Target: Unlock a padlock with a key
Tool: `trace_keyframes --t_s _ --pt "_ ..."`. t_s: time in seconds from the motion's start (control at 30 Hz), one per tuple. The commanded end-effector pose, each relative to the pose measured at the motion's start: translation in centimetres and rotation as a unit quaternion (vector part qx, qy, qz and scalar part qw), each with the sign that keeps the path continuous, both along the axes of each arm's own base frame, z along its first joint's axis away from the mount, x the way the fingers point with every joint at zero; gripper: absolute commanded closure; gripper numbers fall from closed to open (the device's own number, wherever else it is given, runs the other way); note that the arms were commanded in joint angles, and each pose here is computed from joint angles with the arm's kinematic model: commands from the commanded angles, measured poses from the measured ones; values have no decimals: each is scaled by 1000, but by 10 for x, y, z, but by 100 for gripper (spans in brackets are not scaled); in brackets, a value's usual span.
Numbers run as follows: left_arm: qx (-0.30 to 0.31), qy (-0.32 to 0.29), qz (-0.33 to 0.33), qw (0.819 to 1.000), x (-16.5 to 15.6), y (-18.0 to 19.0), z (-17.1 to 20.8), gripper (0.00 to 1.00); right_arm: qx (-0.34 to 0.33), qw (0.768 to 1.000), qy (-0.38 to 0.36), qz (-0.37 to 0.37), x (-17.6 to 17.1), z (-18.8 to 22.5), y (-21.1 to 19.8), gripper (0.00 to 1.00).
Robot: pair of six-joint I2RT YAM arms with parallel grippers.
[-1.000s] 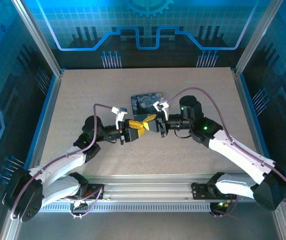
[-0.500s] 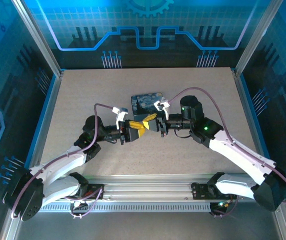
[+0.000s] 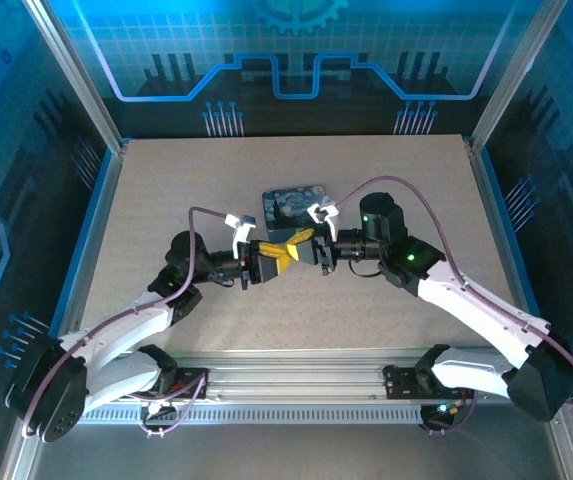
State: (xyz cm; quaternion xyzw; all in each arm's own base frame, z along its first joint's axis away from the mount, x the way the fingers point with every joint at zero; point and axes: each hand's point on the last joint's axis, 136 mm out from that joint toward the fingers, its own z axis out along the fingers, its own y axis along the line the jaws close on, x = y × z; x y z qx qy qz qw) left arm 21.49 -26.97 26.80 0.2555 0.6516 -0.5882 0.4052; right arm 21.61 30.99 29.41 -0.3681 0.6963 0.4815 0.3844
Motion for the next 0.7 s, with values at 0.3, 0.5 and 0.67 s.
trace_keyframes --t_s 0.3,0.5,0.67 --pt "-7 -14 -7 1000 -4 1 8 100 13 1000 9 -2 -3 3 3 100" --pt "27 -1 42 999 6 10 -12 100 -3 998 31 -56 12 -2 -4 50" --pt "66 6 90 994 9 24 -30 100 -29 990 52 -125 30 -10 -18 34"
